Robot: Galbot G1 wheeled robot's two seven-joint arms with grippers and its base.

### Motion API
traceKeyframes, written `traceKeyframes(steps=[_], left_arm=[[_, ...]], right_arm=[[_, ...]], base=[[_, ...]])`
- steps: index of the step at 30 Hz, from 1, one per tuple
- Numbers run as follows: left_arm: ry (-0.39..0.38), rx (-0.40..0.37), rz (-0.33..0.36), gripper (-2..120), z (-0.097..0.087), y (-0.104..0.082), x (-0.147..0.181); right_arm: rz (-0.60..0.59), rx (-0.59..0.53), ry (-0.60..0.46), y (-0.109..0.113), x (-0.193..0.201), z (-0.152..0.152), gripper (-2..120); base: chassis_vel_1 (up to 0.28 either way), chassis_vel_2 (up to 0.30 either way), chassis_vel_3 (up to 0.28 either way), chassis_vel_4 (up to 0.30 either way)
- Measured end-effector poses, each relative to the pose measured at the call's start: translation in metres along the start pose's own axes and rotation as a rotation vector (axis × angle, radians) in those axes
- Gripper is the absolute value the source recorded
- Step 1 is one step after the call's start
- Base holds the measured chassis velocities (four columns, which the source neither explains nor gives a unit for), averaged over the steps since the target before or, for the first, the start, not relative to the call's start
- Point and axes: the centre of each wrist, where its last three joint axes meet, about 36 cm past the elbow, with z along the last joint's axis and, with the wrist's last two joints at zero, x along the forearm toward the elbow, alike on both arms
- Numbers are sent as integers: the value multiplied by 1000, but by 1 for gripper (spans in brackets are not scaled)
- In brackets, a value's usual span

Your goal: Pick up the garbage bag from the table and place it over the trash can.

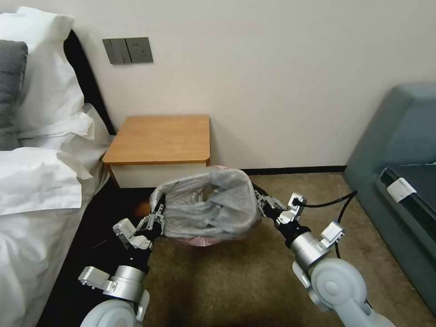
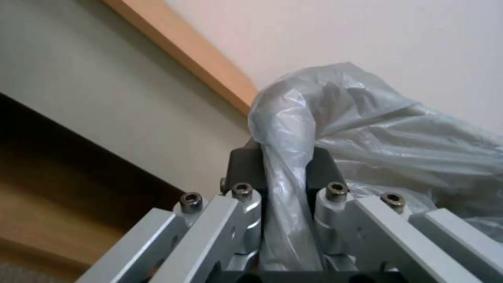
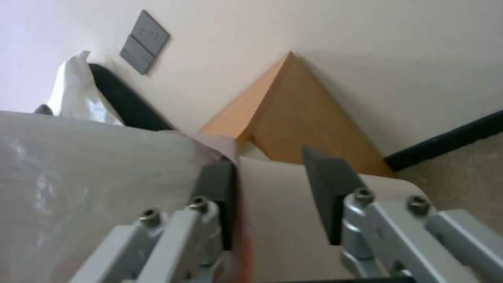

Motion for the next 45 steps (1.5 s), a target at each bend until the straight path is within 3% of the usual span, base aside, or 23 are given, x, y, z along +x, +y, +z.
traceKeyframes(steps=[9, 11, 16, 17, 18, 21, 22, 24, 26, 29, 31, 34, 39, 45], left_arm=[[17, -3, -37, 9, -2, 1, -4], [23, -15, -50, 9, 0, 3, -6], [33, -22, -59, 9, 2, 2, -8], [52, -71, -64, 9, 6, 2, -9], [52, -71, -64, 9, 6, 2, -9], [67, -154, -64, 9, 9, 0, -9], [67, -154, -64, 9, 9, 0, -9], [65, -209, -68, 9, 10, 0, -9], [63, -230, -73, 9, 11, -1, -9], [55, -290, -78, 9, 13, -3, -9], [52, -307, -76, 9, 13, -4, -9], [40, -362, -69, 9, 12, -7, -9], [37, -400, -65, 9, 12, -9, -8], [29, -455, -55, 9, 11, -12, -5]], right_arm=[[15, 48, -34, 0, 18, -15, 70], [-22, 86, -56, 15, 28, -22, 82], [-69, 122, -80, 34, 36, -34, 92], [-150, 229, -106, 58, 42, -57, 100], [-150, 229, -106, 58, 42, -57, 100], [-283, 420, -29, 78, 41, -76, 100], [-283, 420, -29, 78, 41, -76, 100], [-374, 555, 53, 81, 36, -84, 100], [-412, 618, 93, 80, 32, -86, 96], [-508, 809, 196, 77, 14, -95, 84], [-532, 852, 217, 76, 8, -98, 80], [-599, 967, 288, 77, -10, -100, 64], [-642, 1023, 362, 80, -28, -93, 51], [-692, 1111, 402, 88, -72, -80, 26]], base=[[0, 0, 0, 0], [0, 0, 0, 0], [0, 0, 0, 0], [0, 0, 0, 0], [0, 0, 0, 0], [0, 0, 0, 0], [0, 0, 0, 0], [0, 0, 0, 0], [0, 0, 0, 0], [0, 0, 0, 0], [0, 0, 0, 0], [0, 0, 0, 0], [0, 0, 0, 0], [0, 0, 0, 0]])
